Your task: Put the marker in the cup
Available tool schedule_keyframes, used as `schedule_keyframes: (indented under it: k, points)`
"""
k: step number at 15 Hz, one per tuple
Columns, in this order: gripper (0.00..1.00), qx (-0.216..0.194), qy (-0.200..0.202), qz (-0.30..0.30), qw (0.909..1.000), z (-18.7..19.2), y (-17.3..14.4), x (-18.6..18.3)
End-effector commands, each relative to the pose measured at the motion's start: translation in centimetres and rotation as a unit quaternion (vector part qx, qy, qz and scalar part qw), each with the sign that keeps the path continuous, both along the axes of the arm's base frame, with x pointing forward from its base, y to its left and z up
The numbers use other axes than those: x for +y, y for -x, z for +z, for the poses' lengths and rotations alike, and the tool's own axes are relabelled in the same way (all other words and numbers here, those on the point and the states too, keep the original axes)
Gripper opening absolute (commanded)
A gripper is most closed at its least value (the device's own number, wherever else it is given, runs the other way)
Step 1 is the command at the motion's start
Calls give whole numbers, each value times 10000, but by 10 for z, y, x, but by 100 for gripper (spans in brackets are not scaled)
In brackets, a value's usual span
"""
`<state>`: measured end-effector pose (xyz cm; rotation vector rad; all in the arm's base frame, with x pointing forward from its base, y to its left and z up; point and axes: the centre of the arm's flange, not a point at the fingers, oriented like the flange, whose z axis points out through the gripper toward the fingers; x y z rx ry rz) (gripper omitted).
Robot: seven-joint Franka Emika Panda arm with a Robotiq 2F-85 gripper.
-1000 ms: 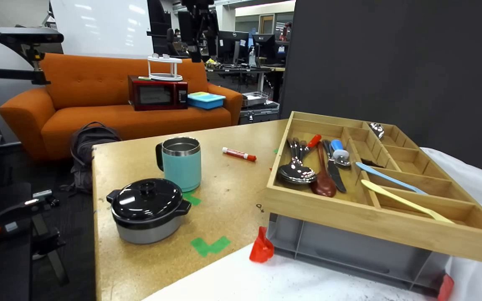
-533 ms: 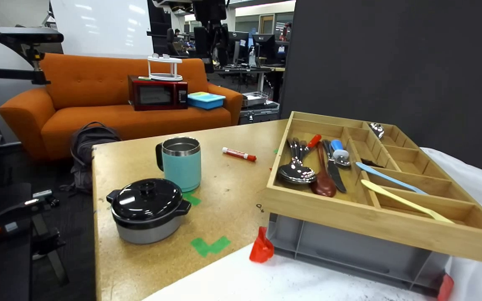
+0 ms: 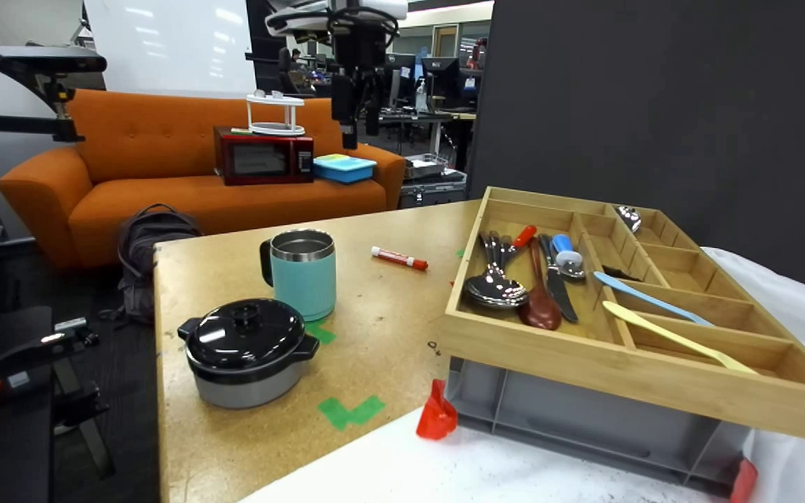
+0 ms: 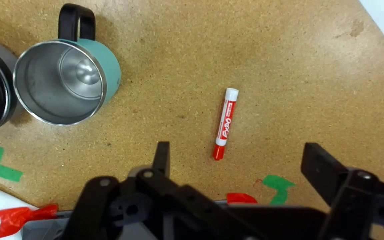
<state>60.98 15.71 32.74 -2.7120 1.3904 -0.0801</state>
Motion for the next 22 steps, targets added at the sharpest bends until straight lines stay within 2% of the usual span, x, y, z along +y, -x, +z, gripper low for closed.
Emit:
schedule_keyframes:
  k: [1,4,7,13,22]
  points:
    - [100,255,-136,11,9996,-22,-39,-23]
    - [100,360,-137,11,9993,-50,-62,-36]
    - [100,551,-164,44,9983,-84,-77,-28]
    - [100,815,-308,36,9962,-142,-85,-14]
    - [100,1046,-853,8,9908,-209,-86,-18]
